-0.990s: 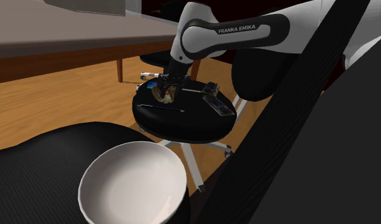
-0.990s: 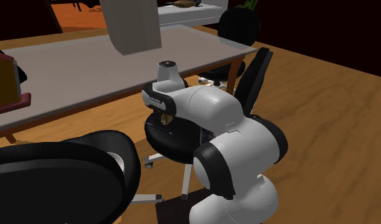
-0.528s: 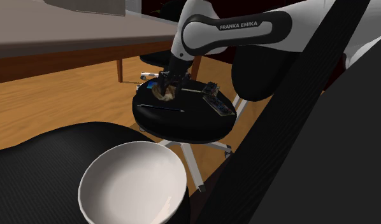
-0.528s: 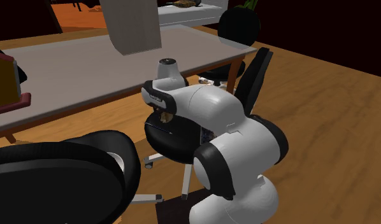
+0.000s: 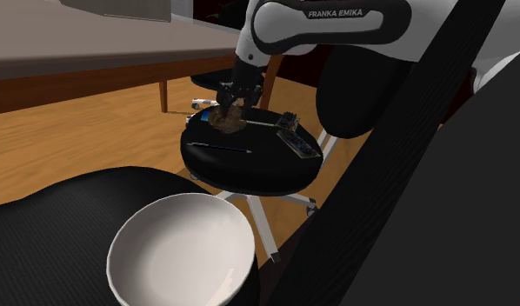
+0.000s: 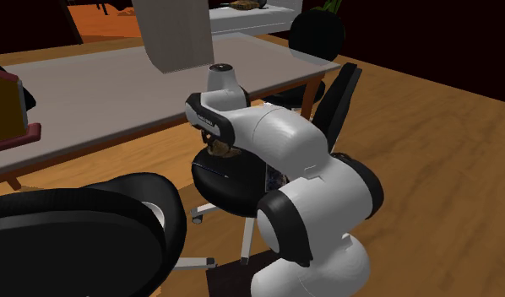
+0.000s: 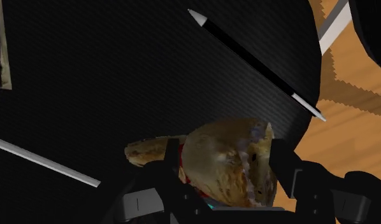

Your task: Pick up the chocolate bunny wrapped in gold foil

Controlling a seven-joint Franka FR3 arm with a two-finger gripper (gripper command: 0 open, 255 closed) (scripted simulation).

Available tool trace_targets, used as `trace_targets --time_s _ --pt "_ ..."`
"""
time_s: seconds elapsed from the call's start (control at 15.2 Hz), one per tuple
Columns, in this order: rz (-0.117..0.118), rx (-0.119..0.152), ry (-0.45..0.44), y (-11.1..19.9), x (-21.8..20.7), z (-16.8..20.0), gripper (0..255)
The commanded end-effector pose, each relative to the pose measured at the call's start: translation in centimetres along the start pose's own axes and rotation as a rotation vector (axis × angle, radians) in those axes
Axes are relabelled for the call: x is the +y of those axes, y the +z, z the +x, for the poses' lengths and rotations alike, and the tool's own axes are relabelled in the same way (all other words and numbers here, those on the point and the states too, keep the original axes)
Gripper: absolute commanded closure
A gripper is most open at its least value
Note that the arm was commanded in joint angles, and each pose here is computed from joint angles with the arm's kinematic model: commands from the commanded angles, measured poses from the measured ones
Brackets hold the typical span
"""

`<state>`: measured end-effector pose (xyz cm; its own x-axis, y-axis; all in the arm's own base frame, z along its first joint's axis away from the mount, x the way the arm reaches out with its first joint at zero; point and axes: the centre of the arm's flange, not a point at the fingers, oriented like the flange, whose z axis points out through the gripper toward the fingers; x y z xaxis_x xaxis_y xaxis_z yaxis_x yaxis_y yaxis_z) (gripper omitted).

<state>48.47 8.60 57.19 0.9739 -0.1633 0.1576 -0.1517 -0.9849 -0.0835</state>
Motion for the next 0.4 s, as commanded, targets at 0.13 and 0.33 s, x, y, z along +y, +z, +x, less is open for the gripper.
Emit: trace_targets --time_s 0.13,0.33 --pt "0.000 0.000 0.000 -2.1 -0.3 0.4 255" --pt "0.000 0.000 0.000 -2.7 -0.3 0.5 255"
